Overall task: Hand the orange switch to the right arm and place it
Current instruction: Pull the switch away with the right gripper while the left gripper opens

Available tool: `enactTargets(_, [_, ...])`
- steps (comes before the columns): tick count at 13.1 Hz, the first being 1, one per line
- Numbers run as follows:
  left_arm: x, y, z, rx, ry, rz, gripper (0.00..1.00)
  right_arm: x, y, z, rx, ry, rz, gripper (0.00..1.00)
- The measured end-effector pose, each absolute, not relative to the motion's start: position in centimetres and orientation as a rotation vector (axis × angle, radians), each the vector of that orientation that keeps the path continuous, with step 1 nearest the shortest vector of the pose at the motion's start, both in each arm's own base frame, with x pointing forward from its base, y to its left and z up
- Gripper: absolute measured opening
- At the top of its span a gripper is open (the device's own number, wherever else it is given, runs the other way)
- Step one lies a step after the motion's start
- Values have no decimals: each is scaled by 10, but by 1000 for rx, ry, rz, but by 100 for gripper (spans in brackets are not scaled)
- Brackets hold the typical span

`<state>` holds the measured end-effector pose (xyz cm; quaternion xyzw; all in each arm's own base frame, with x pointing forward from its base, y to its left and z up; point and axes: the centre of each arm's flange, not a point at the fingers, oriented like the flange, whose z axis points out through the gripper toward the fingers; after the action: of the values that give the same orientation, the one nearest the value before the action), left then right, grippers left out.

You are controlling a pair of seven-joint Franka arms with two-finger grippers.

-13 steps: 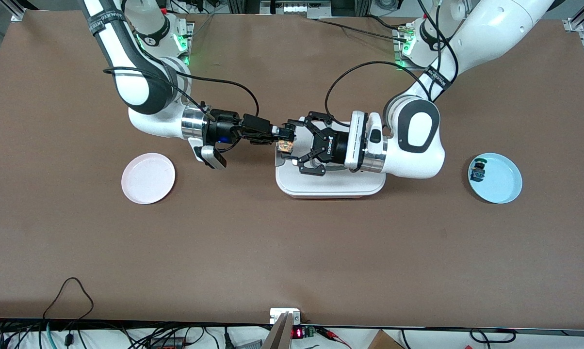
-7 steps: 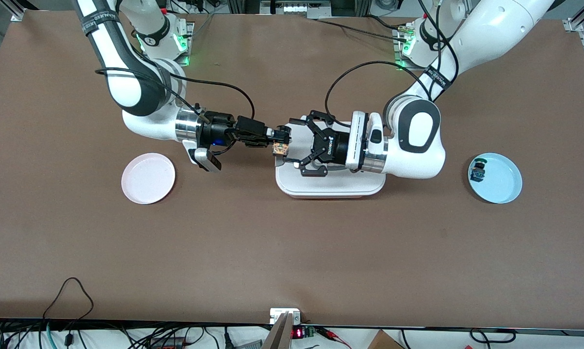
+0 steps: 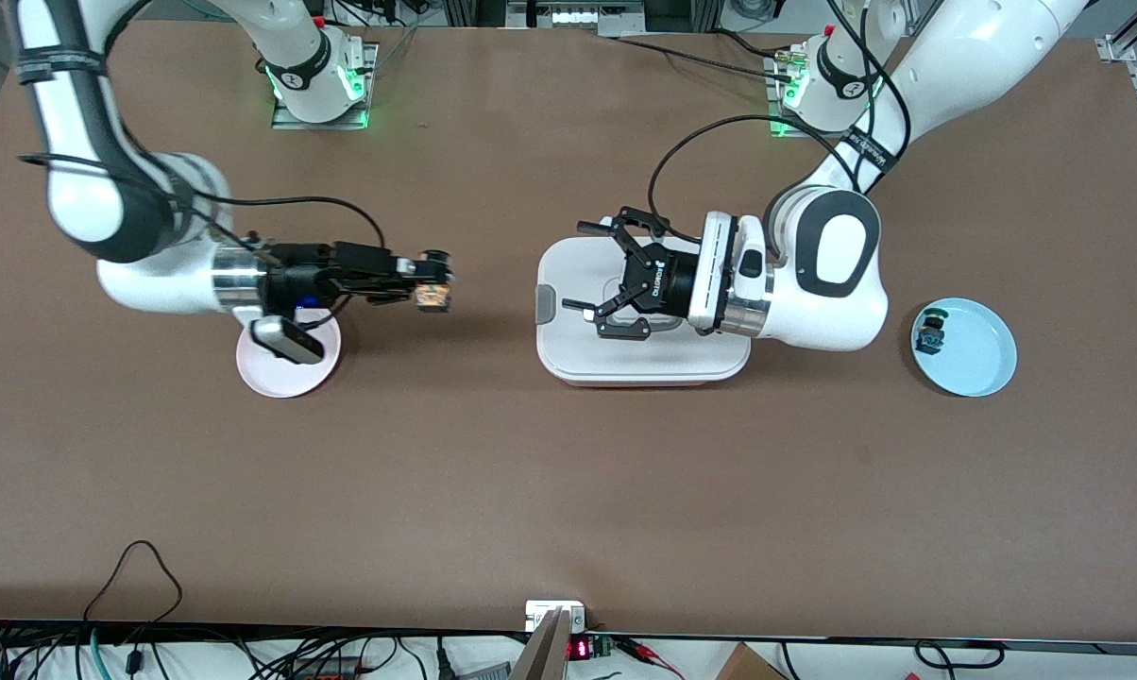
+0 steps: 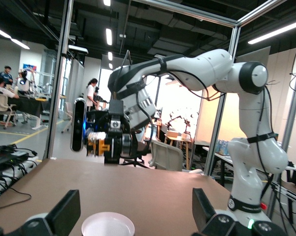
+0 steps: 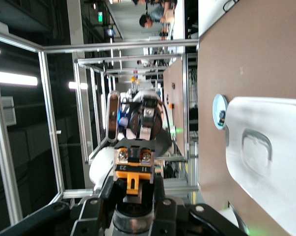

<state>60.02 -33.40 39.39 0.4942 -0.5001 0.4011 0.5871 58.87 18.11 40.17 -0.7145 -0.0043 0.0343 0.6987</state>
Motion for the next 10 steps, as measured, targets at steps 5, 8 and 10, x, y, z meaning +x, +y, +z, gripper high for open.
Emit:
enactTargets(5, [600,-277,411,1205,-1276,644,100,581,108,399,-1649,-94,169,34])
enactTargets(8, [585,-254,419,1326,-1325,352,100,576,84,401,-1671,-128,205,34])
enactTargets(10, [577,-238,421,1442,-1330,159,100,574,70,406,-1707,-153,214,34])
